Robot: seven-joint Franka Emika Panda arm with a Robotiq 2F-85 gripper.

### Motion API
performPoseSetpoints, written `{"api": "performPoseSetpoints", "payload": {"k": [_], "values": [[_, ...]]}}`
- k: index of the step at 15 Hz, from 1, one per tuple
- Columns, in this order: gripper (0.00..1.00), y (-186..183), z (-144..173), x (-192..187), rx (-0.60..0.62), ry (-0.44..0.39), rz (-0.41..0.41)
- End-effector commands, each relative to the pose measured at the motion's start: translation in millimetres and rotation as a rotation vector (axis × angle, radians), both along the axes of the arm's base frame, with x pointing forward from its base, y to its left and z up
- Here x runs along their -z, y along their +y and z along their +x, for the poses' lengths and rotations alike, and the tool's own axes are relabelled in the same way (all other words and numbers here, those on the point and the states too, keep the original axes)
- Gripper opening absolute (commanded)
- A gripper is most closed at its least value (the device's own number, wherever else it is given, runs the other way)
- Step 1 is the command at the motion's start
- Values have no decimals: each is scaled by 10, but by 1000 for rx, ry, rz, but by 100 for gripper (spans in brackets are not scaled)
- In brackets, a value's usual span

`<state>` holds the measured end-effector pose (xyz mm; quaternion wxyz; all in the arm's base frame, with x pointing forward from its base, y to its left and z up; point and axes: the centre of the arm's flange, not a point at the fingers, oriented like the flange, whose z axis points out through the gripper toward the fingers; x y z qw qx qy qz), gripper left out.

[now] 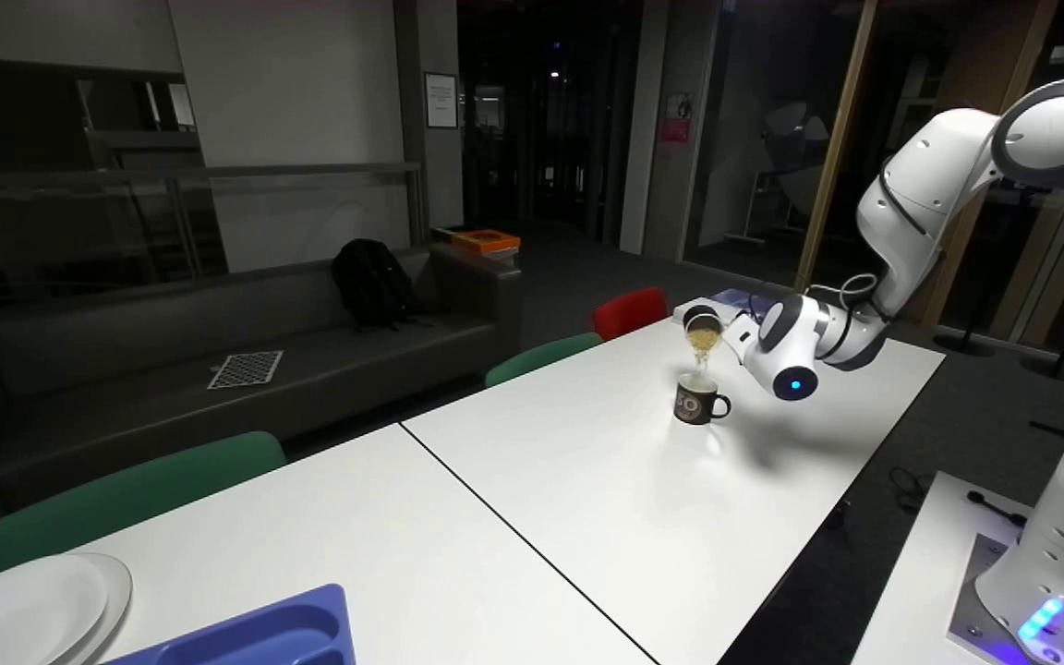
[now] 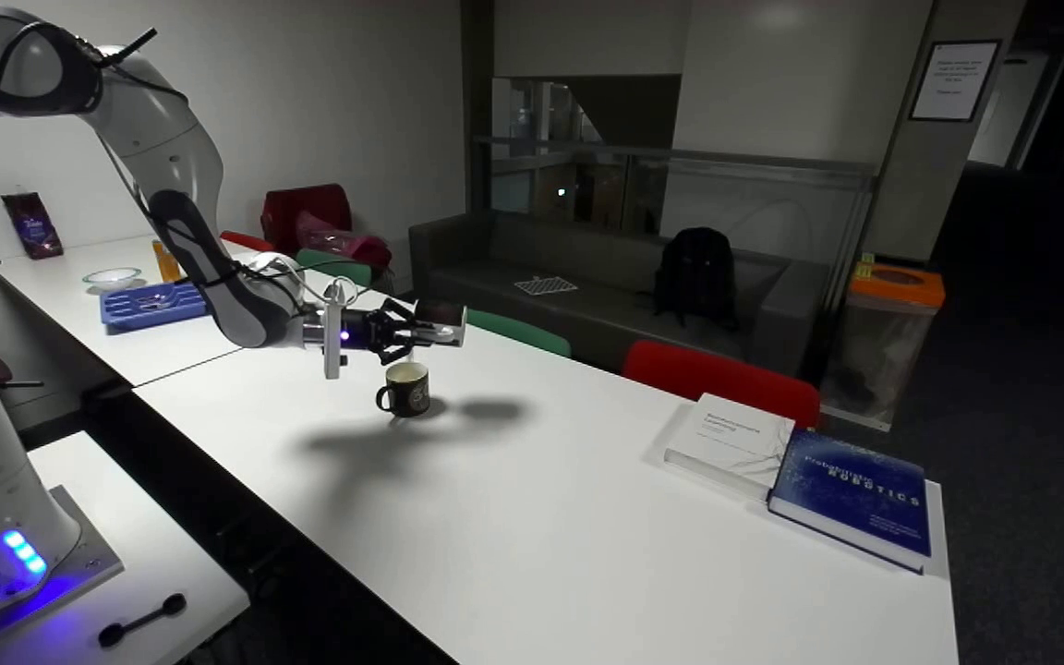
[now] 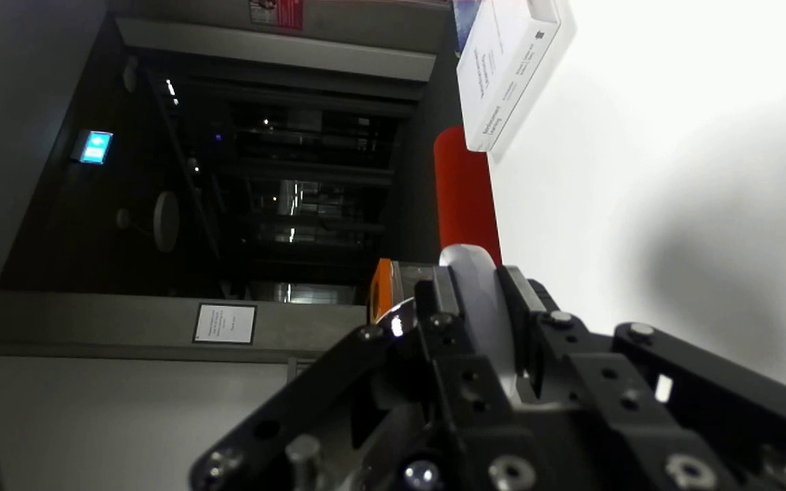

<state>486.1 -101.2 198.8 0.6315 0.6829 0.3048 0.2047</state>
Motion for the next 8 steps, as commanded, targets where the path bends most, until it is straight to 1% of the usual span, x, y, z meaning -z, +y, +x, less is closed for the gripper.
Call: {"api": "performPoseSetpoints", "payload": {"k": [1, 8], "values": [[5, 3, -58, -270, -16, -47, -57], [5, 4, -67, -271, -18, -48, -62]]}}
